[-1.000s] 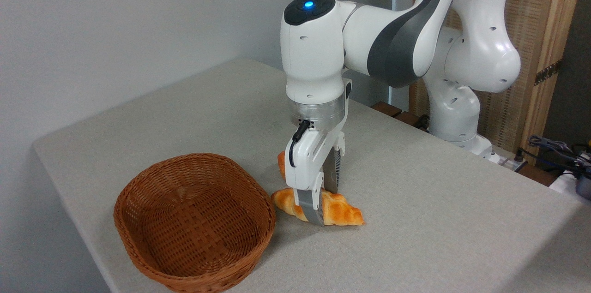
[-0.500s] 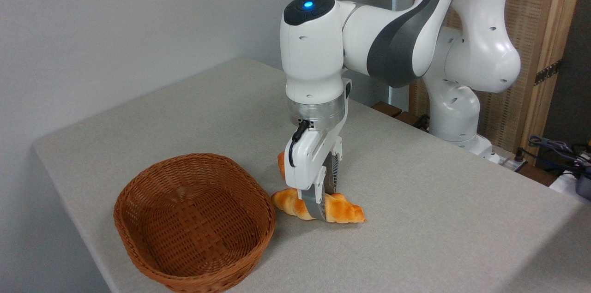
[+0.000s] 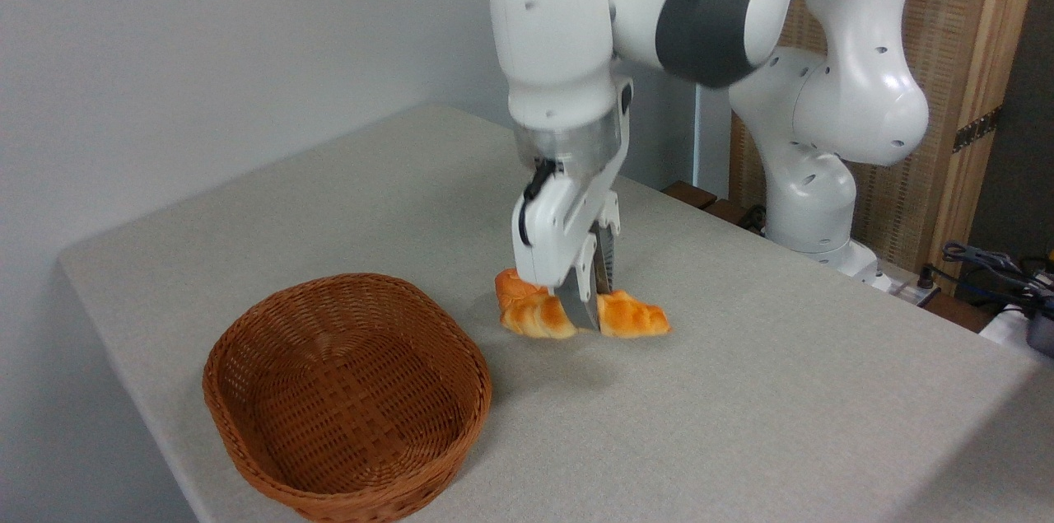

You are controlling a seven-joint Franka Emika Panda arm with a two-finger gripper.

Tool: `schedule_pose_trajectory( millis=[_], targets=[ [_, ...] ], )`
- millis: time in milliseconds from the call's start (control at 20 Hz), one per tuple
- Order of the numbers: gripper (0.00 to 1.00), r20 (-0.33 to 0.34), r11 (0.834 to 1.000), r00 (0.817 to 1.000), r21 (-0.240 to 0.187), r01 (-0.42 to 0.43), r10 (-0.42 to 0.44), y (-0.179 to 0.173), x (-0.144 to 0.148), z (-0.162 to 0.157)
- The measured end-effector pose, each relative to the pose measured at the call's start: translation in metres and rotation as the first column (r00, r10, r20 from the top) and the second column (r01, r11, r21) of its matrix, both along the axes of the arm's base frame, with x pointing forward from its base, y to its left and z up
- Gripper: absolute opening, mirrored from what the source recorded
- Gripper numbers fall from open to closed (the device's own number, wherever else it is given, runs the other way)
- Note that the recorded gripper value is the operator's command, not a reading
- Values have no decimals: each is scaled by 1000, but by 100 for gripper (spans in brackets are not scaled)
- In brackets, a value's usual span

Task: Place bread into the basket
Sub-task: 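Lift the braided roll and carry it over the wicker basket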

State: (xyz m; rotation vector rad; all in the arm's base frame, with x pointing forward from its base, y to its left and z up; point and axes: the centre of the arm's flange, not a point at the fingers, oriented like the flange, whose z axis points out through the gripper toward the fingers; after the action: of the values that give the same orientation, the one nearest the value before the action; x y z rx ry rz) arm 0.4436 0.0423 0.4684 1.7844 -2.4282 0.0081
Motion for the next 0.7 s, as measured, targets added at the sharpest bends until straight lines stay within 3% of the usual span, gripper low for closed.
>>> schedule_pose_trajectory(
  millis=[150, 400, 500, 700],
  targets=[
    [26, 32, 1000, 999, 0, -13, 13, 2, 7, 22],
    [28, 86, 987, 983, -37, -158, 161, 1, 24, 55],
    [30, 93, 972, 968, -59, -226, 231, -2, 36, 65],
    [33, 74, 917, 919, -134, -376, 387, -13, 70, 76]
  ],
)
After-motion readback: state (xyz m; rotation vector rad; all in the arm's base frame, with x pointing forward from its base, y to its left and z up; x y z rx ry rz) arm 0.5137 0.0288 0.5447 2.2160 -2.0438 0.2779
